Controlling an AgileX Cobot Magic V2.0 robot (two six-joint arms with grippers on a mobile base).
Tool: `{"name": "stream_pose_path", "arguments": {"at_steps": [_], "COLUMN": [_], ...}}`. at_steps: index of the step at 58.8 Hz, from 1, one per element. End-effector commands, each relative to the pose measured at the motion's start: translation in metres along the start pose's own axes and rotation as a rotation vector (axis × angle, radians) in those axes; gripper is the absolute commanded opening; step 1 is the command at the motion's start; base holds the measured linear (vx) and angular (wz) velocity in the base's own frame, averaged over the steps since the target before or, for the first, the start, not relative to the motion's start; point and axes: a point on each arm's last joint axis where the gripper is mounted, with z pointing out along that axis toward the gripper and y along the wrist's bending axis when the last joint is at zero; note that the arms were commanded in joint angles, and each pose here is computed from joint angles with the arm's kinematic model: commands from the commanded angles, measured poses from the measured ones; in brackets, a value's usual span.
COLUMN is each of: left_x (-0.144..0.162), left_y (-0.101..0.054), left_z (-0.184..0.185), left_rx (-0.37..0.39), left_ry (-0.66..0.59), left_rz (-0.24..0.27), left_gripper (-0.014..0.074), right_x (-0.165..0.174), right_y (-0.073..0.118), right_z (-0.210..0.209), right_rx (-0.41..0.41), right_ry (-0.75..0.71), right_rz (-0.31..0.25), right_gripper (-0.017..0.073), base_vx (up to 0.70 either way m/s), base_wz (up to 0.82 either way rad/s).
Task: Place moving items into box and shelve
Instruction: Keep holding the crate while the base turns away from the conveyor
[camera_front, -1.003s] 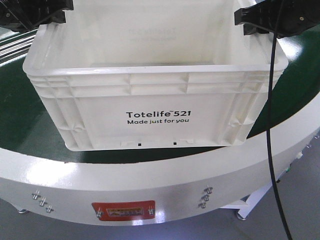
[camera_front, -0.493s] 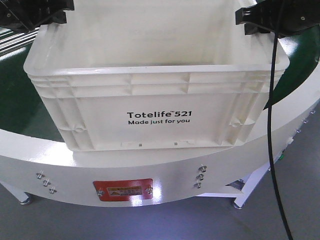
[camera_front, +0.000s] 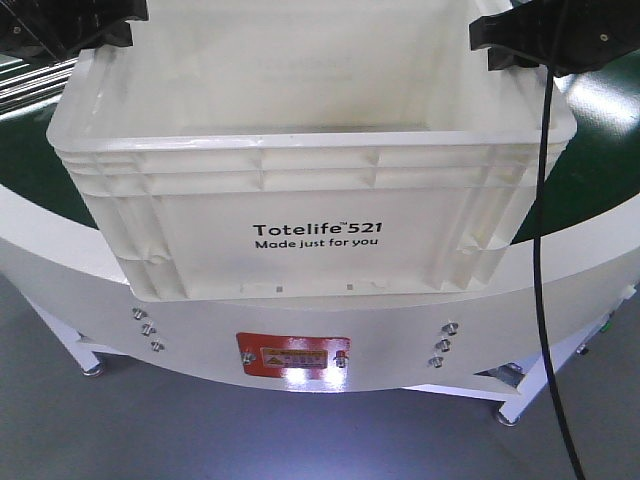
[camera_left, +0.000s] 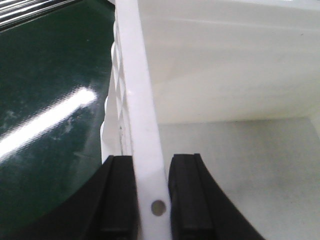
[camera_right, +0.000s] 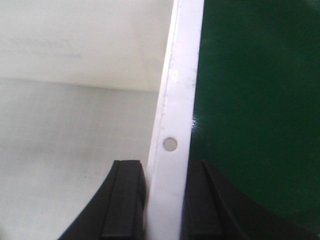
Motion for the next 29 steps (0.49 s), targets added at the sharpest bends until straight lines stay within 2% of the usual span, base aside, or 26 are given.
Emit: {"name": "stream_pose_path", "arguments": {"at_steps": [1, 29], "left_x": [-0.0308, -0.0308], "left_y": [-0.0154, -0.0154], "left_z": [-0.0371, -0.0371], "left_rx": [0.092, 0.092], "left_ry": [-0.248, -0.248], "left_rz": [-0.018, -0.018], "left_gripper": [-0.0016, -0.0016], "right_x": [-0.0276, -0.0276], "right_y": [0.0057, 0.0057], "right_z": [-0.0359, -0.0359], "right_rx": [-0.039, -0.039], "right_ry": [-0.256, -0.256], "right_rz": [0.019, 0.019], "right_gripper": [-0.0013, -0.0013], "base_vx": [-0.07, -0.08], "base_wz": [0.26, 0.31]}}
